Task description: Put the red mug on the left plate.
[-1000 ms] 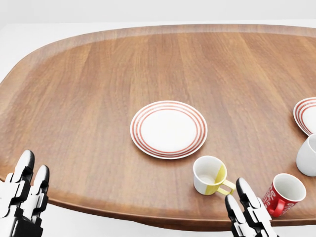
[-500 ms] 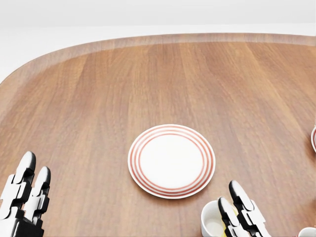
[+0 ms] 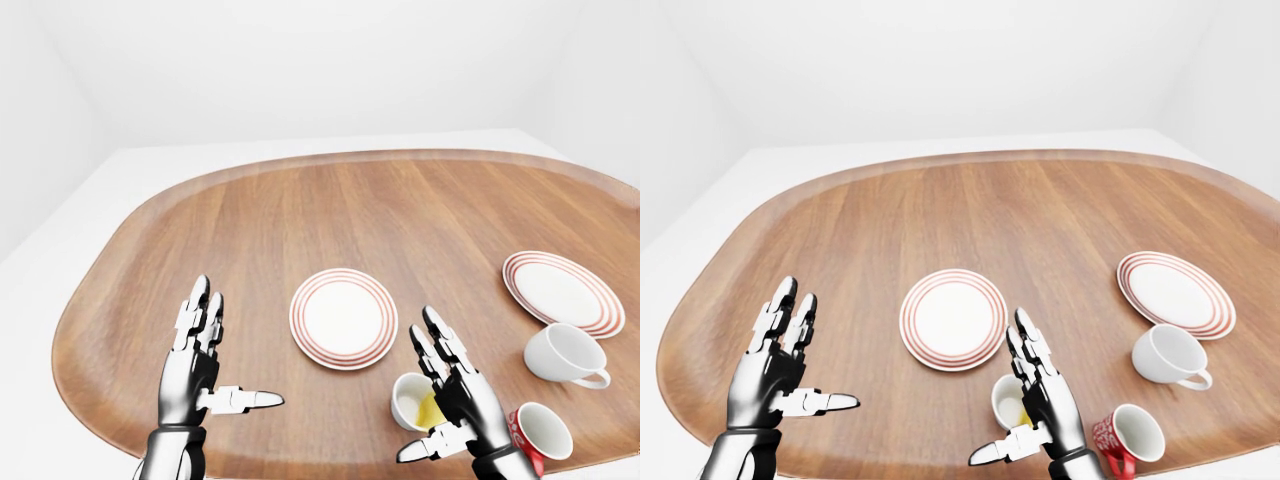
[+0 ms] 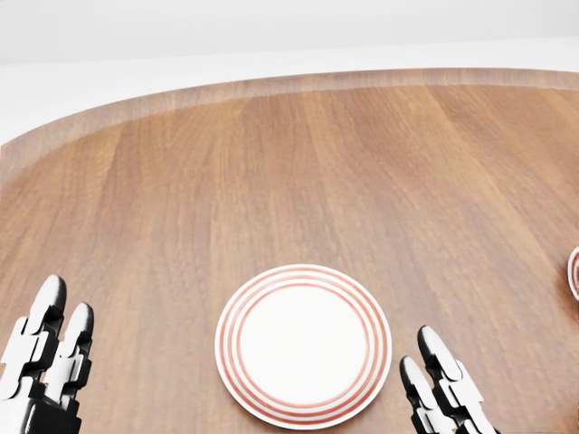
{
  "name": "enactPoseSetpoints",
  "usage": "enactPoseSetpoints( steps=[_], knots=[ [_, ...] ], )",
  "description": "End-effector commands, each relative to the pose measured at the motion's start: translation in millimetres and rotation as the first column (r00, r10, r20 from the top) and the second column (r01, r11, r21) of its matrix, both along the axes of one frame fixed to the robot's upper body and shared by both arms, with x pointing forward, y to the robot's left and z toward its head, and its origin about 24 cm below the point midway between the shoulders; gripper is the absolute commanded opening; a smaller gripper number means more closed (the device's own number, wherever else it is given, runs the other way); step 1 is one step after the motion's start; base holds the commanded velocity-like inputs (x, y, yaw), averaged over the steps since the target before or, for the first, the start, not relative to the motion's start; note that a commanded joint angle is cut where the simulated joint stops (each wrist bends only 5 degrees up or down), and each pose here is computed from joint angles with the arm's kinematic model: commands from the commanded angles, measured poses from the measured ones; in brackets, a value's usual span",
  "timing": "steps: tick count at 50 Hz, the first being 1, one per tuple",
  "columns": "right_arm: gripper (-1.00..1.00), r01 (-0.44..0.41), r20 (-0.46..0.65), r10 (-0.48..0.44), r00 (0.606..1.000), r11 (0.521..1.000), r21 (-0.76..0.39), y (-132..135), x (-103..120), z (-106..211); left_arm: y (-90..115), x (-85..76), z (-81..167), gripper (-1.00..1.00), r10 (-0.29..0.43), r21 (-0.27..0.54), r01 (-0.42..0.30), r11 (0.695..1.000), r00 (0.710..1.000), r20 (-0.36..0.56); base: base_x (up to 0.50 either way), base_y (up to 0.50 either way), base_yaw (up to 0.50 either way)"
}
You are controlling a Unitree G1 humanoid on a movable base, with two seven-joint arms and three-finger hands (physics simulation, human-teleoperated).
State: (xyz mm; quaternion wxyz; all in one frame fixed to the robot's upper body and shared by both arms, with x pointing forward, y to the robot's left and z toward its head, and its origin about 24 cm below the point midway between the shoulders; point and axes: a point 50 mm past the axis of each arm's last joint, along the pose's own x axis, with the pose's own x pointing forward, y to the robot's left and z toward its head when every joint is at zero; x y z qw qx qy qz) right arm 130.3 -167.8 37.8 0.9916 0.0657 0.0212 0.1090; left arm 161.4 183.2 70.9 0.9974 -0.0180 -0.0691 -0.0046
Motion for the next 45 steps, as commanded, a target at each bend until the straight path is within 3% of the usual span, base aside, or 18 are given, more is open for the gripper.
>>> enactPoseSetpoints(
  steps=[1,32,39,45],
  knots=[
    [1.00,0.000,-0.007,-0.001,1.000,1.000,-0.004,0.2,-0.7,-1.0,0.1,-0.9,-0.6,1.00,-0.001,0.000,0.001,1.000,1.000,-0.004,0.50,0.01,0.00],
    [1.00,0.013,-0.008,-0.013,1.000,1.000,0.009,-1.8,-0.6,-1.6,0.0,-1.9,-2.0,1.00,-0.003,-0.004,0.003,1.000,1.000,-0.011,0.50,-0.01,0.00],
    [1.00,0.025,-0.003,-0.025,1.000,1.000,-0.006,-3.1,0.8,-0.9,-0.5,-0.6,-0.1,1.00,-0.004,0.001,0.004,1.000,1.000,-0.001,0.04,0.00,0.00],
    [1.00,0.021,0.006,-0.020,1.000,0.999,-0.036,-1.3,2.5,1.7,-0.5,-0.4,0.7,1.00,-0.004,0.001,0.004,1.000,1.000,0.002,0.32,0.45,0.00]
  ],
)
